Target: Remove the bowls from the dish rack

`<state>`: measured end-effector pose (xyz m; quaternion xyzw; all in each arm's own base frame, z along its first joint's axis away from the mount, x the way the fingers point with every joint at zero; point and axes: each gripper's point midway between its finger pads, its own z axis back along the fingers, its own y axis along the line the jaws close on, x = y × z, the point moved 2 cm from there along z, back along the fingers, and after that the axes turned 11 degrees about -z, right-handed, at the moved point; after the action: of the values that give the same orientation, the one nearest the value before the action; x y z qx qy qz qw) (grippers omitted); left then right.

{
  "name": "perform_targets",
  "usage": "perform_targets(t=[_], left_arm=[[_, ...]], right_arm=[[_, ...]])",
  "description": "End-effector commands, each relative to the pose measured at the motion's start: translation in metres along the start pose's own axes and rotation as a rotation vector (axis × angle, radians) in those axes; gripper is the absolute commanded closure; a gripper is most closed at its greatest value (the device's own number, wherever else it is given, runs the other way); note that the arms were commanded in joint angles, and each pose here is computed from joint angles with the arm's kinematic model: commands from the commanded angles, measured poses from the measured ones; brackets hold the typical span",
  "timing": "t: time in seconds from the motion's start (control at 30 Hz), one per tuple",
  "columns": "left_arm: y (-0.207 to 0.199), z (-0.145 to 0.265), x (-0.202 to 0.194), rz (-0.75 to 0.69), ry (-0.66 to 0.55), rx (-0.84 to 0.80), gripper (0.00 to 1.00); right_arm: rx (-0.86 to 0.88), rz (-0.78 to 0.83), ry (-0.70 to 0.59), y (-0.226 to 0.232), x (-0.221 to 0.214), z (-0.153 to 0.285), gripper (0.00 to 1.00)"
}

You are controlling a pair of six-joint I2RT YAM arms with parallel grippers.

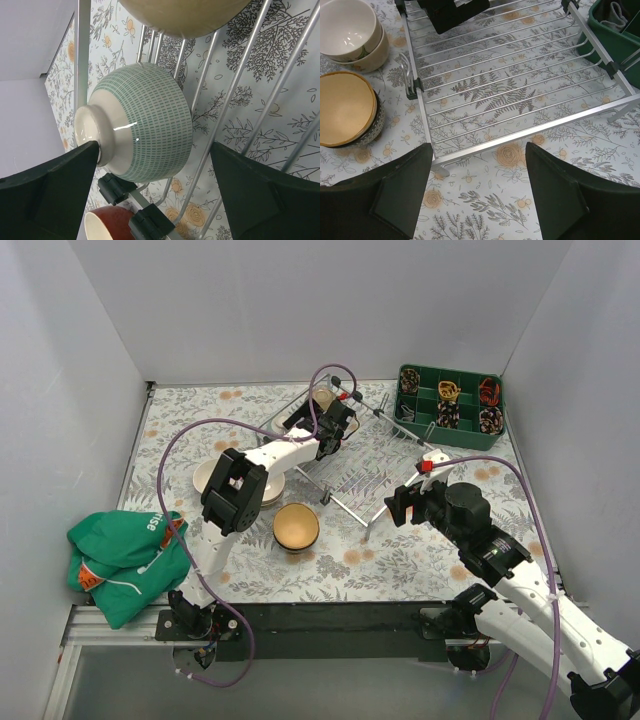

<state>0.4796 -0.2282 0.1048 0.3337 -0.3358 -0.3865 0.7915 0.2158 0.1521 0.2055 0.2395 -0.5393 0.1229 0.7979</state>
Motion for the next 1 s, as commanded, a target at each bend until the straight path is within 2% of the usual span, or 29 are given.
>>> perform_targets(t=[0.0,0.17,0.43,0.6,0.97], left_arm=[[0.020,0.010,0.007,0.035,-0.011,0.049,0.06],[0.038,0.039,0.024,0.067,-0.073,0.044,0.04],[0.058,0.054,0.038,0.127,-0.126,0.045,0.05],[0.061,0.043,0.034,0.136,-0.114,0.064,0.09],[0.036,0.007,0.013,0.088,-0.028,0.051,0.15]], right_arm=[[0.013,0.011,-0.033,0.002,0.008,-0.001,0.17],[0.020,0.013,-0.028,0.003,0.007,-0.001,0.18],[0.021,0.011,-0.028,0.003,0.007,-0.001,0.17],[0.020,0.012,-0.023,0.003,0.006,-0.002,0.17],[0.026,0.013,-0.017,0.004,0.005,-0.003,0.17]])
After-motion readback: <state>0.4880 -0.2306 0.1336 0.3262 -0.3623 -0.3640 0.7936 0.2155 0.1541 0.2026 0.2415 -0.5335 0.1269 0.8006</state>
